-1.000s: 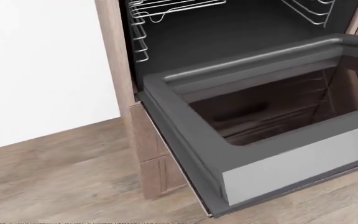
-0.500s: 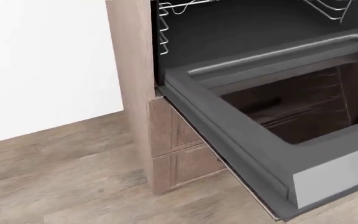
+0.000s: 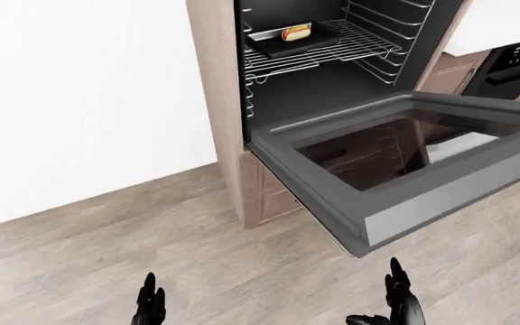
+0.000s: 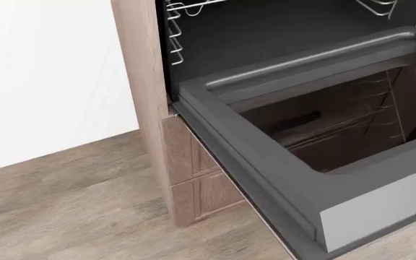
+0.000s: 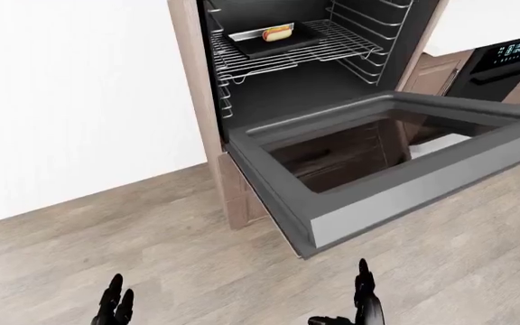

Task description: Close the oven door.

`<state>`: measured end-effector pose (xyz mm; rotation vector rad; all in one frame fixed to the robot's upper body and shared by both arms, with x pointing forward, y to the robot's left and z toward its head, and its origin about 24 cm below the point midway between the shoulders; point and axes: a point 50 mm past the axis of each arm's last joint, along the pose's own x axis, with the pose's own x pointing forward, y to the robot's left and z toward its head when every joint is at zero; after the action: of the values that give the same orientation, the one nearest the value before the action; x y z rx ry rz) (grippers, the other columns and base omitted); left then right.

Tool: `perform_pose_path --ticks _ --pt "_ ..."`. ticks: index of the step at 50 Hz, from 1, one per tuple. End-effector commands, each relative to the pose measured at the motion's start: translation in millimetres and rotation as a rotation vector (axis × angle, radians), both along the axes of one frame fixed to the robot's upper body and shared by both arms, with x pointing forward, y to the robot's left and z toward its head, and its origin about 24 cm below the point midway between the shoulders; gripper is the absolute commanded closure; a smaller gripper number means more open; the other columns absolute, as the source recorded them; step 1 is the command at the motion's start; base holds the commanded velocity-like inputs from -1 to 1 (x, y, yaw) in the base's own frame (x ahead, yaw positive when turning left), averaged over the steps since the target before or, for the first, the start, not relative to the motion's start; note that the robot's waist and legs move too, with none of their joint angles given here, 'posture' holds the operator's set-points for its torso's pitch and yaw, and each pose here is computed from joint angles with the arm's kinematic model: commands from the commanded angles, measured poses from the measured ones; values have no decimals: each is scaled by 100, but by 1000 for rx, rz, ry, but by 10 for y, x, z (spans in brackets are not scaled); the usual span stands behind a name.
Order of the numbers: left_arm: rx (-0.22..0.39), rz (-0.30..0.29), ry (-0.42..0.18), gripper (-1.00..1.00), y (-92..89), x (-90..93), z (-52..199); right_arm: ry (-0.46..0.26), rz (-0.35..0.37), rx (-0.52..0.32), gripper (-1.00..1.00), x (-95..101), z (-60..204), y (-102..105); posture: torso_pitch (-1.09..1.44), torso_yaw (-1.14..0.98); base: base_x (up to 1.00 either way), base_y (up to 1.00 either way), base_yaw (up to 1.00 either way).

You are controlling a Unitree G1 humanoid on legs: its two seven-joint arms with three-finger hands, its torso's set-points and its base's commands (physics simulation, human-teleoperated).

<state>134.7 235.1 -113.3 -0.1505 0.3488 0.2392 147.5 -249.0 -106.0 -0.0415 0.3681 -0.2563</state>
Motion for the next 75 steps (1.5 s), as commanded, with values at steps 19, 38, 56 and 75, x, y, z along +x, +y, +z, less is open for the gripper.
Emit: perform_pose_path --ticks 19,38,56,75 --pt "24 -2 -46 -100 32 62 59 -43 -20 53 -100 52 42 -61 0 0 0 0 -7" --pt "23 -3 -46 -100 38 70 61 -41 -19 61 -100 51 38 -59 0 0 0 0 -13" --pt "22 -2 -44 -100 37 62 58 -35 -12 63 -100 47 30 -46 0 0 0 0 -14" --pt "19 -4 -45 -100 36 70 59 -39 -9 68 -100 53 33 -44 0 0 0 0 -16"
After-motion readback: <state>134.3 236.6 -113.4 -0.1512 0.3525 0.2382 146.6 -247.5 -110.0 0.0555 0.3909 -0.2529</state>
